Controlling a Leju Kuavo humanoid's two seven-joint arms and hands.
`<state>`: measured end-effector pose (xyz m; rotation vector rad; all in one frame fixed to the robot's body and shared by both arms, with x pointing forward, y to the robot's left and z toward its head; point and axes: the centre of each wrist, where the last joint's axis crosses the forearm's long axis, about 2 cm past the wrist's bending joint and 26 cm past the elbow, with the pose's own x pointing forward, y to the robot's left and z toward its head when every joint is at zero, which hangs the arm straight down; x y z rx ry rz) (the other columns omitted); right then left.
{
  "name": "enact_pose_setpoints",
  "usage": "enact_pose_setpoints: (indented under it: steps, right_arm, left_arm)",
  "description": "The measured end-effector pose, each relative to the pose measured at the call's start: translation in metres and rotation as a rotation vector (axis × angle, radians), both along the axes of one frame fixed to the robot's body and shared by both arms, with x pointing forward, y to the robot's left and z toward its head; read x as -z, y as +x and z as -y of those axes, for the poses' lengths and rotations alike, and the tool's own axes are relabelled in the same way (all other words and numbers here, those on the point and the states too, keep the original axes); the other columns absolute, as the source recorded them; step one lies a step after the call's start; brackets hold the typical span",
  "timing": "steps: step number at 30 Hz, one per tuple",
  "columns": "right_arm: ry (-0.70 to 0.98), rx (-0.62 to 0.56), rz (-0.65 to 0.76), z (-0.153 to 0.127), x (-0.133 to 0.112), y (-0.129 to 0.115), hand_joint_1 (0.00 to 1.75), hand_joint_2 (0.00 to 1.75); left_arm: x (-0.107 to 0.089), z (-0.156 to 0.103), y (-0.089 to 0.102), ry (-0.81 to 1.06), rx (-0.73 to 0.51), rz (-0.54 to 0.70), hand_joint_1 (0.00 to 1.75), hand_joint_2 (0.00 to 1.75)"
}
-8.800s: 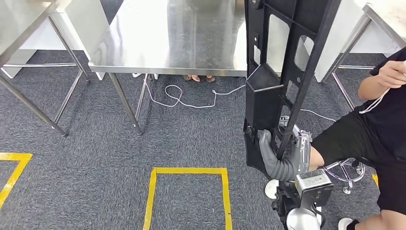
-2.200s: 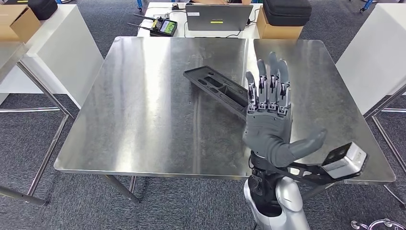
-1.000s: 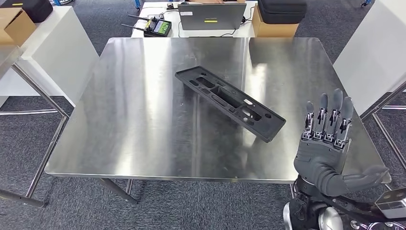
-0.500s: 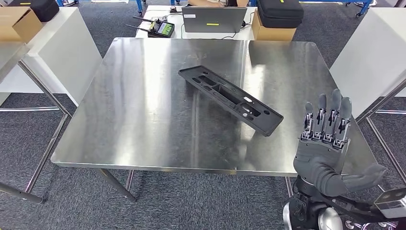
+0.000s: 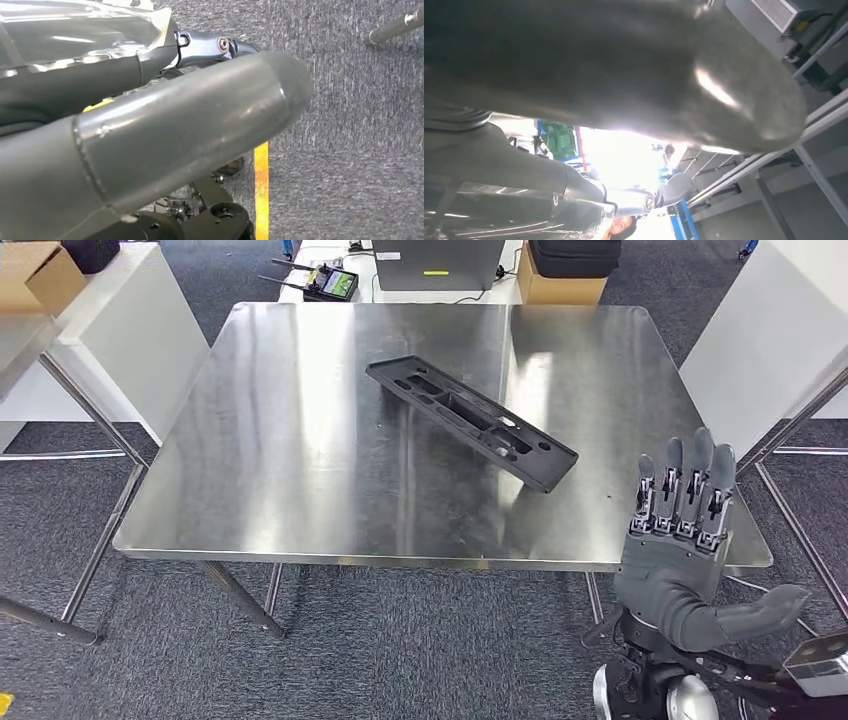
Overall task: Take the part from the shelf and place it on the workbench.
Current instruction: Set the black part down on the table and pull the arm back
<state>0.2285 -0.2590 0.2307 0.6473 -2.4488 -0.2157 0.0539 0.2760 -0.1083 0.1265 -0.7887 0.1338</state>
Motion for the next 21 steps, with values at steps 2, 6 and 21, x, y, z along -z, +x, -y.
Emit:
enact_pose_setpoints:
  steps: [2, 6, 21]
  right_arm:
    - [0.000, -0.001, 0.001, -0.0001, -0.0001, 0.0001, 0.00, 0.00]
    - [0.001, -0.003, -0.002, -0.0004, 0.0006, 0.0004, 0.00, 0.00]
    - [0.004, 0.008, -0.016, 0.0005, 0.0029, -0.0003, 0.00, 0.00]
  left_arm:
    - [0.0001, -0.0001, -0.0007, -0.001, 0.000, -0.001, 0.00, 0.00]
    - [0.0002, 0.0001, -0.0018, -0.004, -0.004, -0.003, 0.00, 0.00]
    - [0.0001, -0.0017, -0.0012, -0.001, 0.007, 0.002, 0.00, 0.00]
